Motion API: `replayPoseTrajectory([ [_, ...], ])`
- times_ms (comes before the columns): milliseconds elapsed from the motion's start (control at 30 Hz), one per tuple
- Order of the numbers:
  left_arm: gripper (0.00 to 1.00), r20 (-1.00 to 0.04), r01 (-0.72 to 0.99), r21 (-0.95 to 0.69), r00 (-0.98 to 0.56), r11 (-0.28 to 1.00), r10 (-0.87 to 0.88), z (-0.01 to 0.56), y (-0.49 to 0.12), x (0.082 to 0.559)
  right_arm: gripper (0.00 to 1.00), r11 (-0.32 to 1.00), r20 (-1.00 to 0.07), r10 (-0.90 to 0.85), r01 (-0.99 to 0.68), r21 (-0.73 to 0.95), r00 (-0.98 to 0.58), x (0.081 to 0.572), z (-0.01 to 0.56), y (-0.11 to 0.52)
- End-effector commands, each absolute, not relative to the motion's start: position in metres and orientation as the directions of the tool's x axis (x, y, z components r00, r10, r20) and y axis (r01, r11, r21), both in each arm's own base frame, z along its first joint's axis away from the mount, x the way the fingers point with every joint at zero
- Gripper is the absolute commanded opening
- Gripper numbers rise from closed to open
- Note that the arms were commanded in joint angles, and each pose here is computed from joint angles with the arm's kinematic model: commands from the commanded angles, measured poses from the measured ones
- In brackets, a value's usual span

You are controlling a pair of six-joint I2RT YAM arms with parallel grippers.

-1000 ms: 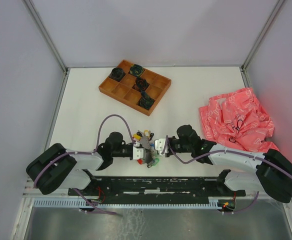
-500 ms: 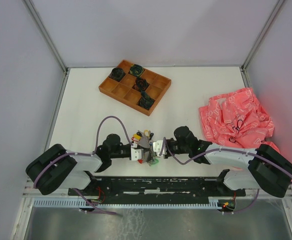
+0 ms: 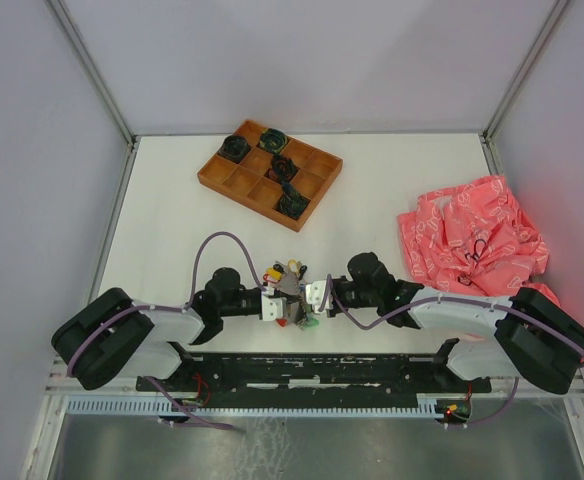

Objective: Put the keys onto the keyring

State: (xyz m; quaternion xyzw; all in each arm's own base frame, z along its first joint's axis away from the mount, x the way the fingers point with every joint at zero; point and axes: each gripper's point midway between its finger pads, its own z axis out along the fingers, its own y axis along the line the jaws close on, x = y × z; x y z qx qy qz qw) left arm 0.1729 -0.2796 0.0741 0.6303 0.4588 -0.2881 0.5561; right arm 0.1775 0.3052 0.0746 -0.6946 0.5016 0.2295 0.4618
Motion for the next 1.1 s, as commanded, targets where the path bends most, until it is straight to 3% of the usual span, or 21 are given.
replayPoseTrajectory([
  [0,0.03,-0.865,0.874,0.481,0.46,0.073,0.2,0.0967,-0.2862,0.1781,0.01,-0.081,-0.789,-0.444,-0.896,-0.436,0.424,0.1751,0.0839,0.3117],
  [1067,0.03,-0.869,0.879,0.473,0.454,0.062,0.198,0.0962,-0.2878,0.1772,0.01,-0.045,-0.78,-0.452,-0.885,-0.464,0.432,0.1808,0.0893,0.3112],
])
